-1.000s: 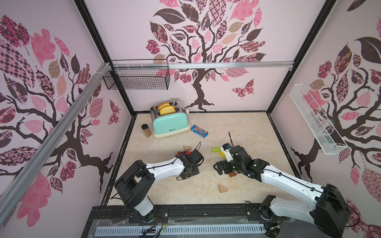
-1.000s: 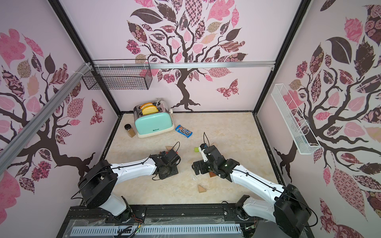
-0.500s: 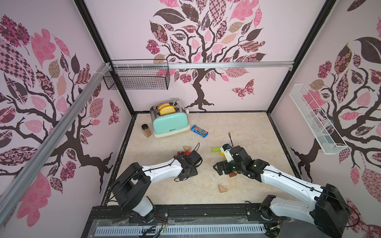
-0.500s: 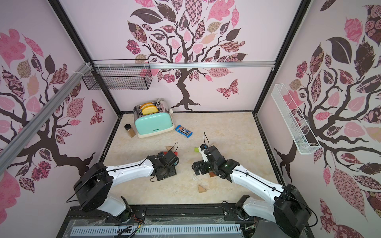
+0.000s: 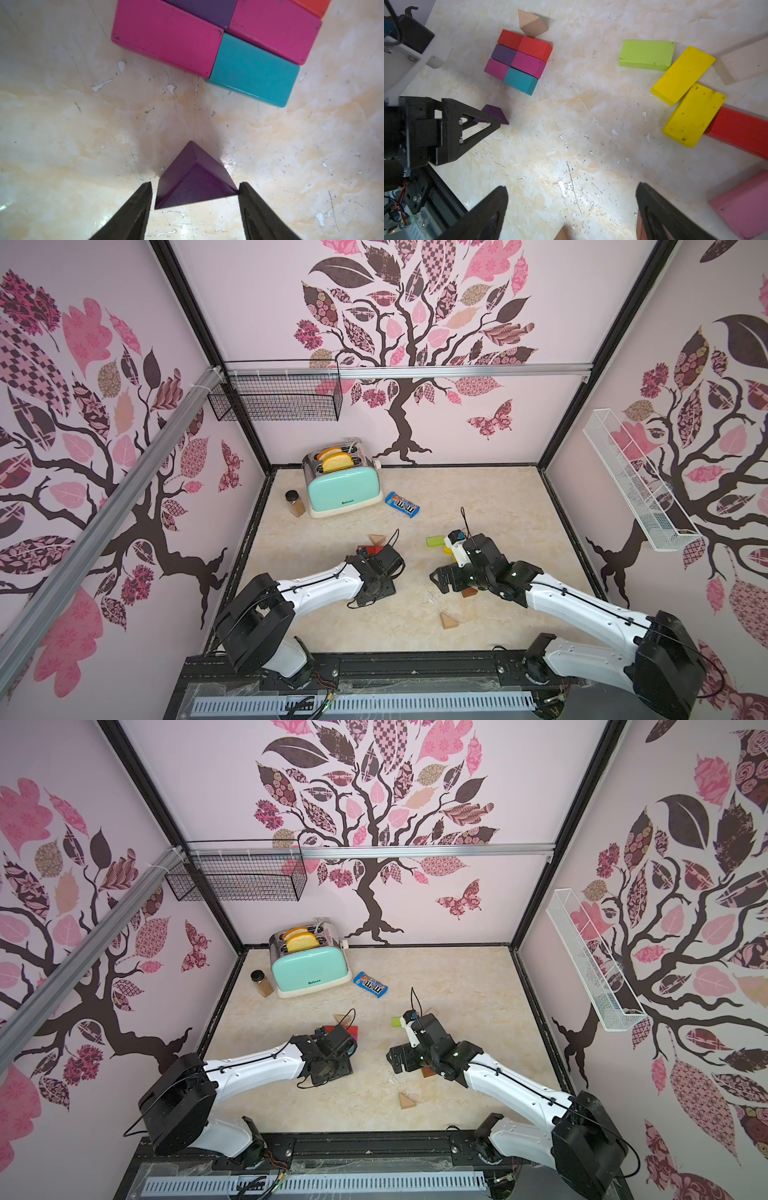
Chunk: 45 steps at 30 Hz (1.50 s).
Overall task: Assemble a piece of candy with building blocks
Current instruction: Assemble the building block at the center of the board.
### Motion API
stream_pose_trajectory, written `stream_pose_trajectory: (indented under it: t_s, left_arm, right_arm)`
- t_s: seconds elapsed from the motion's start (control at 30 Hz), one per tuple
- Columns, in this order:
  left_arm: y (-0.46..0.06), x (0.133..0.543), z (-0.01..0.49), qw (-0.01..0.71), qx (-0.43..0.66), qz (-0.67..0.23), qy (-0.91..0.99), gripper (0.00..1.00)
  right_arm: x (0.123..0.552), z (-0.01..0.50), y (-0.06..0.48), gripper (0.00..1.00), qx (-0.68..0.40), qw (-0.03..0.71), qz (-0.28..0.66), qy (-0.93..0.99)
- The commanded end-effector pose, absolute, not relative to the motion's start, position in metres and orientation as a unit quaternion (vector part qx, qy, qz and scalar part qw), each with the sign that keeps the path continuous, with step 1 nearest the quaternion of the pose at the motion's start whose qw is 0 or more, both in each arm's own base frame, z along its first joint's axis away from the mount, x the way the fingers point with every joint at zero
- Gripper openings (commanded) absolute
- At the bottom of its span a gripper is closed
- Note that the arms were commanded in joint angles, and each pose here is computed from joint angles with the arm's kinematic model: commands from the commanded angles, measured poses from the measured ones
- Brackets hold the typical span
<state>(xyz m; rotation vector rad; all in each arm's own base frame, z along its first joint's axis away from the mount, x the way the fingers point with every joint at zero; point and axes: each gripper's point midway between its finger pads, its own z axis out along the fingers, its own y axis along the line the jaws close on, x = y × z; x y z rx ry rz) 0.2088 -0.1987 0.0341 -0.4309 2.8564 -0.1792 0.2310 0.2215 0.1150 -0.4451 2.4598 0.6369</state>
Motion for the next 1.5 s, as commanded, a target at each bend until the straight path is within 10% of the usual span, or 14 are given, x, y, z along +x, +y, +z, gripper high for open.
stream_pose_trajectory:
  t_s: [0.0,1.47]
  left_arm:
    - [-0.191,0.205,0.032,0.127,-0.149,-0.049,0.979,0.70]
    - [-0.194,0.223,0.044,0.156,-0.084,-0.003,0.984,0.52]
  right_arm:
    - [0.233,0.121,0.220,0.99,-0.167,0.288,0.241,0.912]
    - [0.236,0.119,0.216,0.99,-0.163,0.290,0.234,0.914]
